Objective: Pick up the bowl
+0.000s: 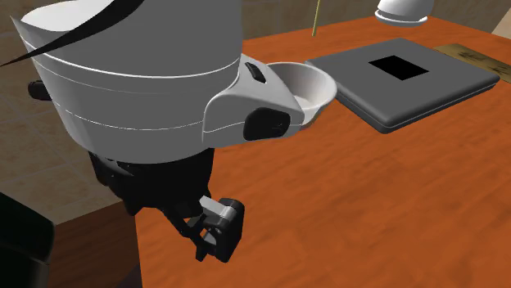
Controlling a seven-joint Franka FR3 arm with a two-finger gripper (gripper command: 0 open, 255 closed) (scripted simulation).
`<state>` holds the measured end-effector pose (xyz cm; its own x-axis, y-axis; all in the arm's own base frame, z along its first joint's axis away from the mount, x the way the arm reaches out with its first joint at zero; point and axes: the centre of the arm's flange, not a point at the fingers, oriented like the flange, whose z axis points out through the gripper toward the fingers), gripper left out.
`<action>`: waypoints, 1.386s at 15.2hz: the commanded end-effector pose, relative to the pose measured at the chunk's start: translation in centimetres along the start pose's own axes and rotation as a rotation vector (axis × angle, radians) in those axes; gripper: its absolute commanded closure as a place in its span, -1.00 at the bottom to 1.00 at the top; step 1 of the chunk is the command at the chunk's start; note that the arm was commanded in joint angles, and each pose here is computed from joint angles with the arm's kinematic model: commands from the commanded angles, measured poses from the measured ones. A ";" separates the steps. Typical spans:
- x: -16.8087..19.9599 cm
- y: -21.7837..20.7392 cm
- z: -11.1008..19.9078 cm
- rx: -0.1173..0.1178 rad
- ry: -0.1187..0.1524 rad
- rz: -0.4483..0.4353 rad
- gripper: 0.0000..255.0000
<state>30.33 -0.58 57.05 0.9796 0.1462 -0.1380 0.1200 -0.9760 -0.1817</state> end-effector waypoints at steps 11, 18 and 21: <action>11.8 4.1 -2.2 0.057 0.055 -0.026 -1.00; 20.0 6.9 -4.0 0.097 0.093 -0.044 -1.00; 23.5 8.0 -4.9 0.114 0.110 -0.052 -1.00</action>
<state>53.83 -5.32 57.16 0.9851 0.1702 -0.0265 0.1553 -0.9442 -0.2906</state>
